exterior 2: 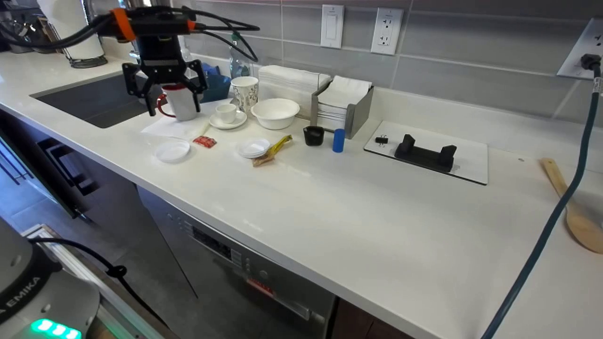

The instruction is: Pick up the upside down white paper cup lid on the left and move it to the right of the kitchen counter, pick up the red packet from the kitchen counter and put it in the first white paper cup lid to the right

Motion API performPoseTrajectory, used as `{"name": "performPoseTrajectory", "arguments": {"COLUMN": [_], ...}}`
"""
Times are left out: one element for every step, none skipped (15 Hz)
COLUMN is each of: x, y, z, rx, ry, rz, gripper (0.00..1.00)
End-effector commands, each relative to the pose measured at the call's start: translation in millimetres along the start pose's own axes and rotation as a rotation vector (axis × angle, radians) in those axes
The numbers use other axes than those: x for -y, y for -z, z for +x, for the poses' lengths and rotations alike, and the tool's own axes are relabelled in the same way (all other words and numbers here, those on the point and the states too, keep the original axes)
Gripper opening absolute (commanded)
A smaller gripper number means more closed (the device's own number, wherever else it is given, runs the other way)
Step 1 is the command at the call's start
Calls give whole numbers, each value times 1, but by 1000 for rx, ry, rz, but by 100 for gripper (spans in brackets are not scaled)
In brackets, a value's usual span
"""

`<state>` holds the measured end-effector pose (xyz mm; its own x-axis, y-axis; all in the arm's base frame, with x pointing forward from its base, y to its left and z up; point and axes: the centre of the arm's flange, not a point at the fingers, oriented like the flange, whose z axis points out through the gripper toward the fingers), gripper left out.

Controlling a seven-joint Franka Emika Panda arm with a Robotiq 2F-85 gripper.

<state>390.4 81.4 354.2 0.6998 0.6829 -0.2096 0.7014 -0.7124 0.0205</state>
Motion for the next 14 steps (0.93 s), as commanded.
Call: {"name": "performPoseTrajectory", "arguments": {"x": [-5,-10,-13,-15,-16,-16,-16,-18,-17,-17,-17,-18,-19,-20], "y": [-5,-10,-14,-15,-15,-14,-19,-25,-30,-34,-39,-45,-50,-56], "z": [6,11,13,15,16,16,23,30,38,43,50,55,59,63], "rx": [-12,-24,-28,-28,-28,-29,-61,-76,-104,-121,-152,-173,-200,-224], "ry": [44,79,97,107,113,116,168,203,238,273,308,337,362,383], "rz": [-16,-20,-20,-18,-19,-20,-11,-38,-77,-93,-100,-107,-106,-103], "gripper": [100,100,100,100,100,100,100,100,100,100,100,100,100,100]}}
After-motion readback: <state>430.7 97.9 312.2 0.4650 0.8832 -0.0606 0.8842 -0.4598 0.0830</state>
